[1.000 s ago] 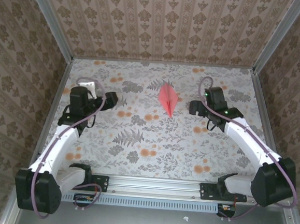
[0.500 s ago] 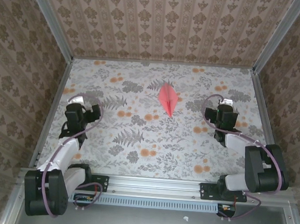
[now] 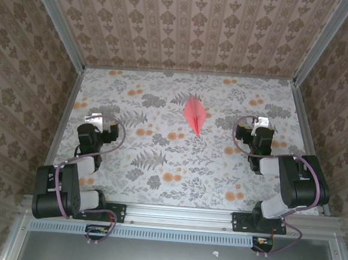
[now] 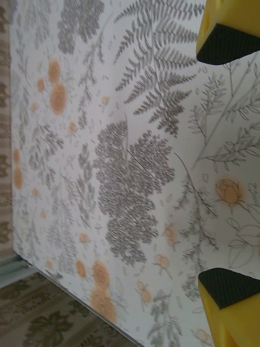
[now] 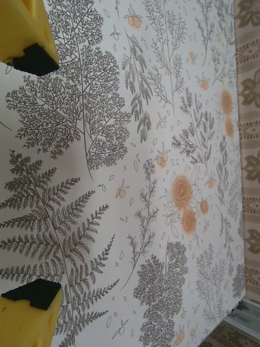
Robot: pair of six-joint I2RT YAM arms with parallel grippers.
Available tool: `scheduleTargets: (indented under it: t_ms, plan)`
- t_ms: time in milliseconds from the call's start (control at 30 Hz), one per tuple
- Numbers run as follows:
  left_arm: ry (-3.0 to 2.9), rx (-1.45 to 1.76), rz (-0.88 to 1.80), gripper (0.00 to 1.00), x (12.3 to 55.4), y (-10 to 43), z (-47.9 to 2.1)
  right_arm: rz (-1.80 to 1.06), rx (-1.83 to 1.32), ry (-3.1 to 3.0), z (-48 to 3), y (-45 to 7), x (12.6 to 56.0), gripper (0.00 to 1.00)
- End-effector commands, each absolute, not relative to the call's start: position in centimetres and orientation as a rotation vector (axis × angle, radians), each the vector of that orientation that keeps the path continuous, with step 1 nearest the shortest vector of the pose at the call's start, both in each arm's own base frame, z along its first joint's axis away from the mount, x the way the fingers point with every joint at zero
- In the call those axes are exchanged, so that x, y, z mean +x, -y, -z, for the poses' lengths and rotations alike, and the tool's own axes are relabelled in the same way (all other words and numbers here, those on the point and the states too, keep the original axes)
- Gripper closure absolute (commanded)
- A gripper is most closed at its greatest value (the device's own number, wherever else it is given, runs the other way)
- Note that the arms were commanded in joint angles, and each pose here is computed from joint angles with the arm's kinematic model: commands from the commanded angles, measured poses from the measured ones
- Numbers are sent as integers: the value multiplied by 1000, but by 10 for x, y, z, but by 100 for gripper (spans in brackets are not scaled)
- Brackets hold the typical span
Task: Fold a paper plane with a square sheet of paper (fold left side to right side)
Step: Reset both arms
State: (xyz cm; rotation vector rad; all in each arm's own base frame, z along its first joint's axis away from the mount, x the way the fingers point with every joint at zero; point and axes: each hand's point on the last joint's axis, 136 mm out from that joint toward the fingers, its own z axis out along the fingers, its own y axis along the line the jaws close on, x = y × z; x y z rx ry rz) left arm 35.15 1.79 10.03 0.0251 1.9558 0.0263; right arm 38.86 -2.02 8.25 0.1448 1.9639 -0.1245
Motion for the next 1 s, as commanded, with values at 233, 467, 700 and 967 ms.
scheduleTargets:
  t_ms: [233, 467, 700, 967]
  plan:
    - [-1820, 171, 33, 0, 379, 16, -107, 93, 134, -1906, -99, 17, 397, 0]
    - [-1920, 91, -23, 0, 400, 3, -97, 93, 132, -1906, -99, 16, 397, 0]
    - [-1934, 98, -55, 0, 400, 3, -94, 94, 130, -1906, -99, 16, 397, 0]
    - [-1932, 101, -57, 0, 400, 4, -94, 96, 128, -1906, -99, 15, 397, 0]
